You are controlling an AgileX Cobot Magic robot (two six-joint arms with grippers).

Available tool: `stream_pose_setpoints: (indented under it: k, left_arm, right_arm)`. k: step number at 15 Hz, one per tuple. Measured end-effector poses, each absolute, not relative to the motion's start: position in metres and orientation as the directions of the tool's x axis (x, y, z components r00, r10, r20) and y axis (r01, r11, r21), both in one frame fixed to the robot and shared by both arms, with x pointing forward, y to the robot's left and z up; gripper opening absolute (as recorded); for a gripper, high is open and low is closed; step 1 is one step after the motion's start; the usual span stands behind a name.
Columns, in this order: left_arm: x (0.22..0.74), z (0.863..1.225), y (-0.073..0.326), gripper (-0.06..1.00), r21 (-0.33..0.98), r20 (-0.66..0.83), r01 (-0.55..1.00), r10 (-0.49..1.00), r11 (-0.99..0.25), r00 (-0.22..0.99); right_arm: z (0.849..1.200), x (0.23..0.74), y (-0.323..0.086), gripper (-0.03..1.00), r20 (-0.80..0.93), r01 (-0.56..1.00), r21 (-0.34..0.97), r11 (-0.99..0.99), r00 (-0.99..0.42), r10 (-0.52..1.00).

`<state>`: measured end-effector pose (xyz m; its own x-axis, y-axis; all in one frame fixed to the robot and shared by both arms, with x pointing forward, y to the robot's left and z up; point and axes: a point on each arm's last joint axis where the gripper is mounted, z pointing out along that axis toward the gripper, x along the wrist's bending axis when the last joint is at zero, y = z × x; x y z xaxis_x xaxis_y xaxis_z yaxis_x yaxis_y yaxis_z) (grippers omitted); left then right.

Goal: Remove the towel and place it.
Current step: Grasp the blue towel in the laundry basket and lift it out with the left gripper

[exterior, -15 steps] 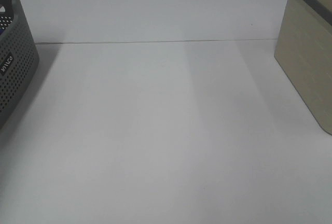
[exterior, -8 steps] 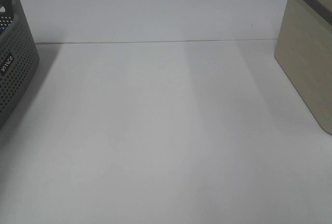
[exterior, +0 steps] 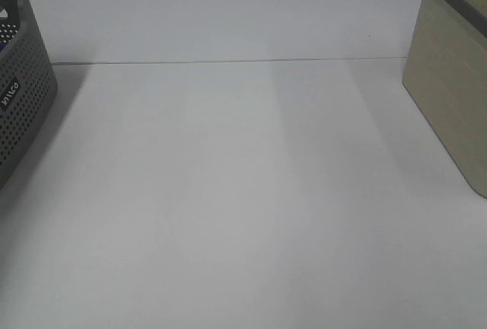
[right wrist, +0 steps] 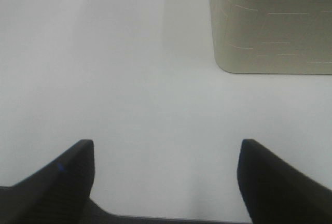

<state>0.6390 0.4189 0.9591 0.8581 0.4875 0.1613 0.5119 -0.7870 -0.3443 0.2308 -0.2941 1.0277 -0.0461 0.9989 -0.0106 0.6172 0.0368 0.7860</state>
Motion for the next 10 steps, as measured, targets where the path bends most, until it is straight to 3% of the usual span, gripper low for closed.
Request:
stream_pose_setpoints:
  k: [3, 5, 8, 10]
  left_arm:
    - [0.641, 0.959, 0.419, 0.0, -0.326, 0.191, 0.554, 0.52, -0.767, 0.833]
    - [0.649, 0.978, 0.417, 0.0, -0.278, 0.255, 0.662, 0.611, -0.695, 0.749]
    - [0.658, 1.04, 0.405, 0.0, -0.095, 0.368, 0.741, 0.669, -0.664, 0.646]
    - [0.654, 1.109, 0.383, 0.0, 0.11, 0.457, 0.723, 0.68, -0.682, 0.573]
  right_arm:
    - [1.028, 0.231, -0.294, 0.75, -0.011, 0.617, 0.786, 0.037, -0.046, 0.999]
    - [1.028, 0.231, -0.294, 0.75, -0.011, 0.617, 0.786, 0.037, -0.046, 0.999]
    - [1.028, 0.231, -0.294, 0.75, -0.01, 0.617, 0.786, 0.036, -0.045, 0.999]
    - [1.028, 0.231, -0.294, 0.75, -0.01, 0.617, 0.786, 0.036, -0.045, 0.999]
